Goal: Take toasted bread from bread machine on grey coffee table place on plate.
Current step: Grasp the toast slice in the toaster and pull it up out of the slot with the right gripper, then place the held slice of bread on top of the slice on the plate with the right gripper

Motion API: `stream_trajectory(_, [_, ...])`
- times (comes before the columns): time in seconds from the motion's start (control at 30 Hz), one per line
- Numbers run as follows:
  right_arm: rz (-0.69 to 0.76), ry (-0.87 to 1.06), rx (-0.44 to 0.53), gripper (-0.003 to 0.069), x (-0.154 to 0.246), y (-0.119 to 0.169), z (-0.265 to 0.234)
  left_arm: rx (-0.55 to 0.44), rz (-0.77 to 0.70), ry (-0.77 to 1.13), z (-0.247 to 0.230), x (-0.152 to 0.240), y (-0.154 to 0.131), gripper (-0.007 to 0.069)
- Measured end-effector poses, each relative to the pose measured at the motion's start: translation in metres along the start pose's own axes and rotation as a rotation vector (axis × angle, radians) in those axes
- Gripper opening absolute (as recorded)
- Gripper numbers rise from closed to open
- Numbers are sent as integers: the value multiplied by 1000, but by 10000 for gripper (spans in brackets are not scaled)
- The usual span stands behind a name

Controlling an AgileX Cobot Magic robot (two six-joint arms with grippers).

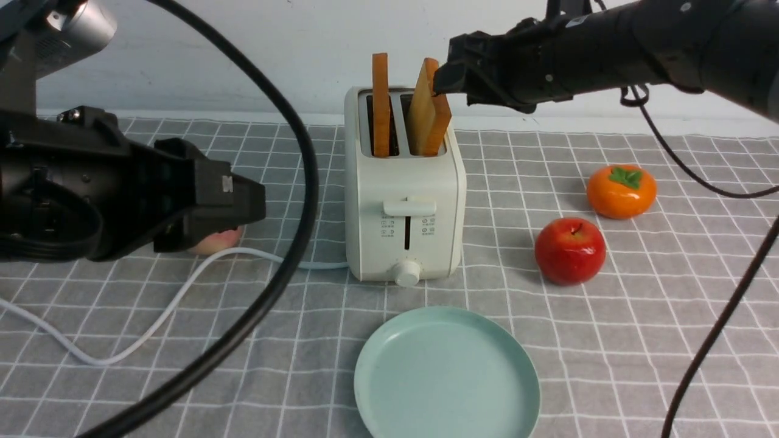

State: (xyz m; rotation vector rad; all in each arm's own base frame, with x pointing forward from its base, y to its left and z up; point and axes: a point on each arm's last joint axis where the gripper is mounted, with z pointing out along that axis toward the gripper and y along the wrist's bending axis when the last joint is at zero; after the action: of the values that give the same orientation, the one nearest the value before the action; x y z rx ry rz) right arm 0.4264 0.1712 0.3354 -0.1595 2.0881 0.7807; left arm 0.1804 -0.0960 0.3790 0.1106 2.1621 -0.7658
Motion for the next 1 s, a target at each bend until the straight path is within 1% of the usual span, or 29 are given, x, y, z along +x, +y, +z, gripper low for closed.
stream_trajectory(0.2, [60,-44,-5,402,9,-15,26,0,0,0,0,0,0,238])
stream_trajectory(0.27, [88,-38,-7,387,13,-19,32,0,0,0,0,0,0,238])
stream_trajectory(0.33, [95,-25,-14,331,16,-20,36,7,-8,0,0,0,-1,238])
stream_trajectory(0.37, [94,-25,-14,325,16,-20,36,7,-8,0,0,0,-1,238])
stream_trajectory(0.43, [79,-13,-27,197,17,-19,36,20,-26,1,0,0,-2,238])
stream_trajectory(0.47, [75,-11,-33,157,17,-18,35,24,-31,1,0,0,-2,238])
stream_trajectory(0.5, [75,-12,-35,147,16,-17,34,24,-31,1,0,0,-2,238])
stream_trajectory(0.53, [75,-15,-50,78,13,-13,29,27,-33,1,0,0,-2,238])
stream_trajectory(0.57, [70,-26,-59,68,9,-10,24,27,-34,1,0,0,-2,238])
stream_trajectory(0.67, [28,-95,-85,69,-12,5,-7,29,-36,1,0,0,-3,238])
stream_trajectory(0.73, [-28,-162,-96,69,-31,15,-38,29,-36,1,0,0,-3,238])
stream_trajectory(0.8, [-102,-231,-91,69,-51,22,-79,29,-36,1,0,0,-3,238])
stream_trajectory(0.83, [-107,-240,-87,69,-53,22,-83,29,-36,1,0,0,-3,238])
stream_trajectory(0.87, [-169,-277,-68,69,-66,24,-119,29,-36,1,0,0,-3,238])
stream_trajectory(0.9, [-179,-281,-54,69,-68,22,-124,29,-36,1,0,0,-3,238])
stream_trajectory(0.97, [-232,-253,11,69,-75,12,-173,29,-36,1,0,0,-3,238])
stream_trajectory(1.0, [-235,-252,27,69,-76,9,-178,29,-36,1,0,0,-3,238])
